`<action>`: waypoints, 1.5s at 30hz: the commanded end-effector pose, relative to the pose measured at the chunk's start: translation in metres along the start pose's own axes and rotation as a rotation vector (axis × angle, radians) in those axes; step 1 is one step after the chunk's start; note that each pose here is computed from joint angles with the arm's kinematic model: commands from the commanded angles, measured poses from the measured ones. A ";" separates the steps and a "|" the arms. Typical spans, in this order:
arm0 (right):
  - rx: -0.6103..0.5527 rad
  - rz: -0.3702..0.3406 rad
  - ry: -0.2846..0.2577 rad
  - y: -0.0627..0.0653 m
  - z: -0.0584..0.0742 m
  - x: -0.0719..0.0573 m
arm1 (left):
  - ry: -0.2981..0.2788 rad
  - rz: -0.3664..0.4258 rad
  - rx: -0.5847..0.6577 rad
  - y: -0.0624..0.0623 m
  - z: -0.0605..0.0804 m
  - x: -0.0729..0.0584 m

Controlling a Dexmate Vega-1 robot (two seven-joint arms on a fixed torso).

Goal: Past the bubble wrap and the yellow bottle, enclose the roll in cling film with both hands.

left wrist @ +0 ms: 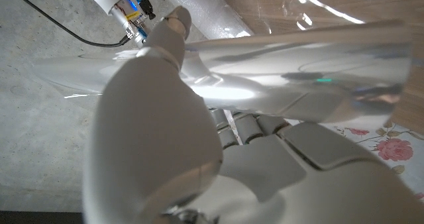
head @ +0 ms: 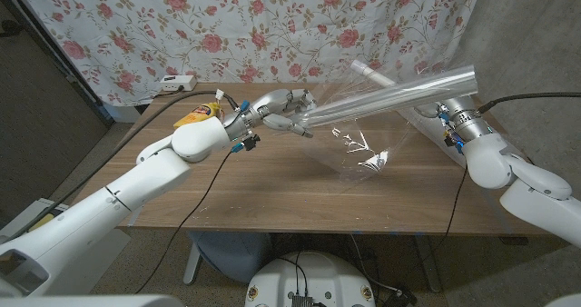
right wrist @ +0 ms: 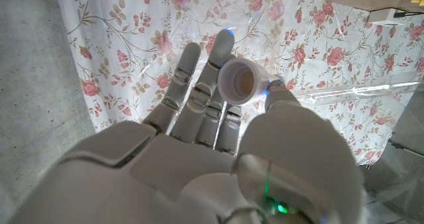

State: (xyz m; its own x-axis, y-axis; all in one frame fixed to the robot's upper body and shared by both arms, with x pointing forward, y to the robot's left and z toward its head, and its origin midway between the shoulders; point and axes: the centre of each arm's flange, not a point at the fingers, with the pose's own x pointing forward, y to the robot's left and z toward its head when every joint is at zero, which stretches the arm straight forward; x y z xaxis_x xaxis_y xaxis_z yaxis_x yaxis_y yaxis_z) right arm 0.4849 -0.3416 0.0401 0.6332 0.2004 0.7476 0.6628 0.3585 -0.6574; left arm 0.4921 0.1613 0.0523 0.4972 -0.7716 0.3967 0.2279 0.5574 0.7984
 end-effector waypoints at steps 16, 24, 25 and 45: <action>0.044 -0.008 -0.043 -0.013 0.012 -0.012 | 0.098 -0.046 0.195 0.002 -0.002 0.002; 0.032 0.022 -0.065 -0.011 0.018 -0.013 | 0.121 -0.117 0.278 -0.002 0.004 0.009; 0.032 0.025 -0.066 -0.010 0.018 -0.013 | 0.132 -0.141 0.323 -0.003 0.006 0.009; 0.050 0.033 -0.082 -0.019 0.018 -0.016 | 0.209 -0.169 0.546 -0.002 0.013 0.009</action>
State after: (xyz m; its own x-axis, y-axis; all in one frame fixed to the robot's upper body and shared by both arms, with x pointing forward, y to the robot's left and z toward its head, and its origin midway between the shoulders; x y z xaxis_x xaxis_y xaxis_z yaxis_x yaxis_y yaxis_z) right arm 0.4594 -0.3357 0.0416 0.6173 0.2635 0.7413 0.6365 0.3864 -0.6675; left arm 0.4874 0.1507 0.0574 0.6296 -0.7485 0.2084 -0.0595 0.2209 0.9735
